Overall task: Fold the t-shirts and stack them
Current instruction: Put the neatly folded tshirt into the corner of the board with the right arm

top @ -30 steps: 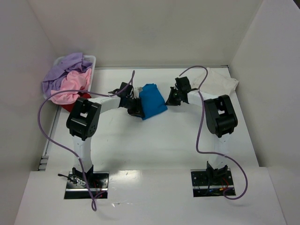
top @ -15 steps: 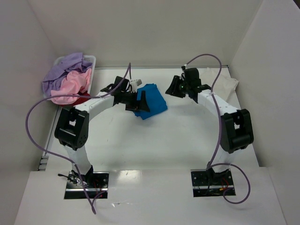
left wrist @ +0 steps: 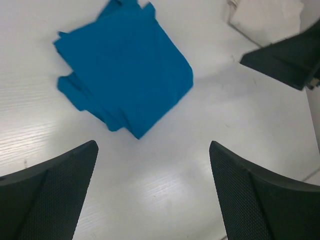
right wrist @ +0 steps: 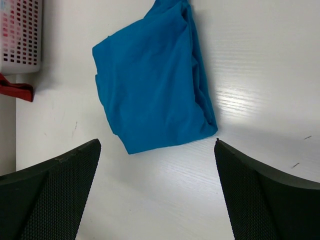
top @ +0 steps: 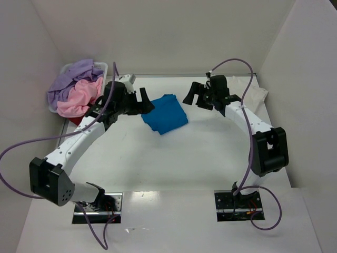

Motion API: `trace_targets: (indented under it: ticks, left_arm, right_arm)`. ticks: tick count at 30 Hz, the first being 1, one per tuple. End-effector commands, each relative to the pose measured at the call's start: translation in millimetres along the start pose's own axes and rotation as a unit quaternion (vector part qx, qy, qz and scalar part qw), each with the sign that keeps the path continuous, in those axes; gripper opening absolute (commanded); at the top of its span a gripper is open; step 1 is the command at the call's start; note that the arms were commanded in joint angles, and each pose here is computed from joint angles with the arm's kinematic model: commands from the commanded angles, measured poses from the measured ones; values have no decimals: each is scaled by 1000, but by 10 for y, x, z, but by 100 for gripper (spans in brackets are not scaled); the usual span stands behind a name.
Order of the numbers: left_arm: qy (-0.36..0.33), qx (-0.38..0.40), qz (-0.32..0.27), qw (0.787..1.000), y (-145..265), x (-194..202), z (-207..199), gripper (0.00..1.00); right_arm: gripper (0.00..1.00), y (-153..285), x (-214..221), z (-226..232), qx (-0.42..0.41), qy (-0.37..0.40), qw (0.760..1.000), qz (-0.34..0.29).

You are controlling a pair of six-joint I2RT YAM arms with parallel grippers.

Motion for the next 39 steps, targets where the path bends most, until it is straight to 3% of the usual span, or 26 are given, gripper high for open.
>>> trace_targets:
  ticks: [1, 13, 23, 39]
  left_arm:
    - [34, -91, -27, 995, -2, 18, 266, 100]
    - [54, -168, -74, 982, 159, -59, 553, 100]
    - [48, -209, -63, 975, 168, -91, 806, 100]
    - [29, -183, -50, 981, 208, -149, 761, 100]
  right_arm:
    - [100, 242, -261, -6, 10, 13, 999, -48]
    - [100, 212, -364, -166, 21, 19, 998, -64]
    - [100, 146, -350, -222, 32, 22, 997, -63]
    - [100, 126, -294, -224, 25, 17, 998, -56]
Point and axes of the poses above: each gripper's point midway between its finger pads, its own y axis back along the fingers, its own z axis along the line the jaws close on, x = y × z, the point moved 6 cm from there along y, back along the fingers, and after that the axes turned 5 degrees about y, right-handed, at the moved point
